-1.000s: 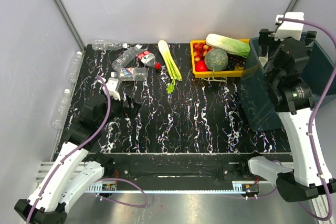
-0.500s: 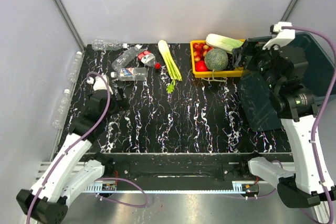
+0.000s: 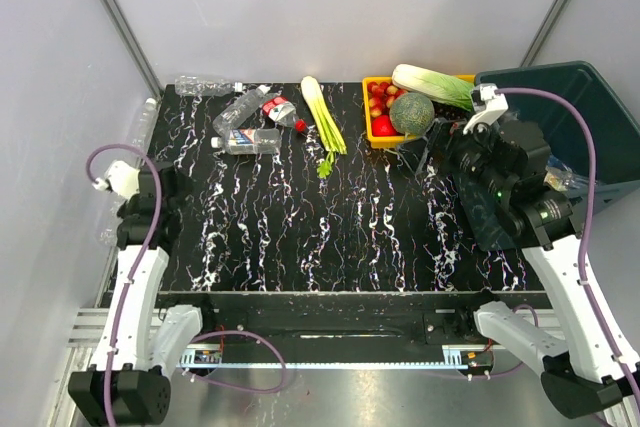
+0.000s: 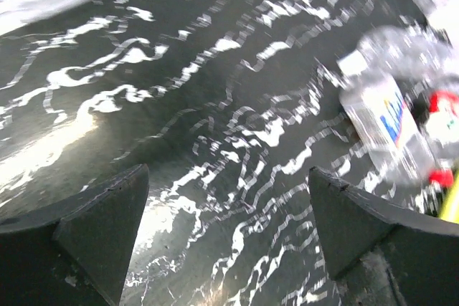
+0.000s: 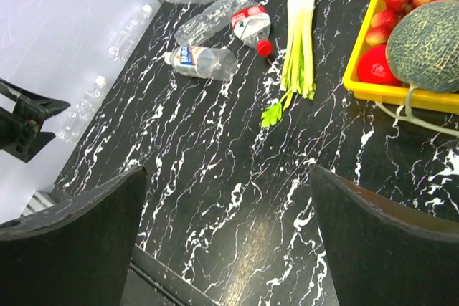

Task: Put the plastic bottles in the bin
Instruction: Pick up the plastic bottle from the corner of the board.

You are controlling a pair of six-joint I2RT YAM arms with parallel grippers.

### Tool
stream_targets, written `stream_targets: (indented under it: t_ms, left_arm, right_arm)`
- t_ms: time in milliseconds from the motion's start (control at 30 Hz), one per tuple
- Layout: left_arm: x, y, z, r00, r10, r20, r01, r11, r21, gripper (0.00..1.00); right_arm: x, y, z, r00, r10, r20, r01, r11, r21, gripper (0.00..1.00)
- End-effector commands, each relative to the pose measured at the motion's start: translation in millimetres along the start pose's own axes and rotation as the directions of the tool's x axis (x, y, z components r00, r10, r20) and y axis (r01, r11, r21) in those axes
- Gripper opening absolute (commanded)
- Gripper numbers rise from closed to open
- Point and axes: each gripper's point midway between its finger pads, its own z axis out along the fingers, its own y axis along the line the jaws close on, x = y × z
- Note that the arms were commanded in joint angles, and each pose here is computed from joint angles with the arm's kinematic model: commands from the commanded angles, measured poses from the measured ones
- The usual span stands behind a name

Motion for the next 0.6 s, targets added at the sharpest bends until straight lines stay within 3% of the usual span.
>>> stream_targets:
  t_ms: [0, 267, 333, 367, 433, 500, 567]
  left_arm:
    - [-27, 53, 6, 0.961, -0.204, 0.186, 0.245, 0.942, -0.231, 0.95]
    - [-48, 111, 19, 0.863, -0.333, 0.381, 0.478, 0.781, -0.401, 0.94]
    - [-57, 111, 29, 0.851, -0.321, 0.416, 0.486, 0.78, -0.394, 0.94]
    - [-66, 104, 39, 0.862, -0.28, 0.422, 0.446, 0.815, -0.371, 0.95]
    - [-80, 90, 55, 0.922, -0.106, 0.371, 0.252, 0.894, -0.371, 0.96]
    - [-87, 81, 68, 0.954, 0.067, 0.293, 0.061, 0.911, -0.407, 0.97]
    - [-95, 71, 82, 0.948, 0.224, 0.224, -0.113, 0.9, -0.42, 0.97]
  right_arm:
    - [-3, 17, -11, 0.999, 0.002, 0.053, 0.002, 0.997, -0.078, 0.99]
    - [2, 21, -15, 0.998, -0.02, 0.06, 0.027, 0.993, -0.118, 0.99]
    - [6, 22, -13, 0.999, -0.009, 0.048, 0.015, 0.992, -0.129, 0.99]
    - [8, 23, -12, 0.999, -0.001, 0.039, 0.006, 0.991, -0.134, 0.99]
    - [10, 24, -8, 1.0, 0.012, 0.029, -0.007, 0.989, -0.145, 0.99]
    - [9, 26, -8, 1.0, 0.015, 0.028, -0.011, 0.988, -0.154, 0.99]
    - [6, 28, -10, 0.999, 0.016, 0.036, -0.01, 0.988, -0.156, 0.99]
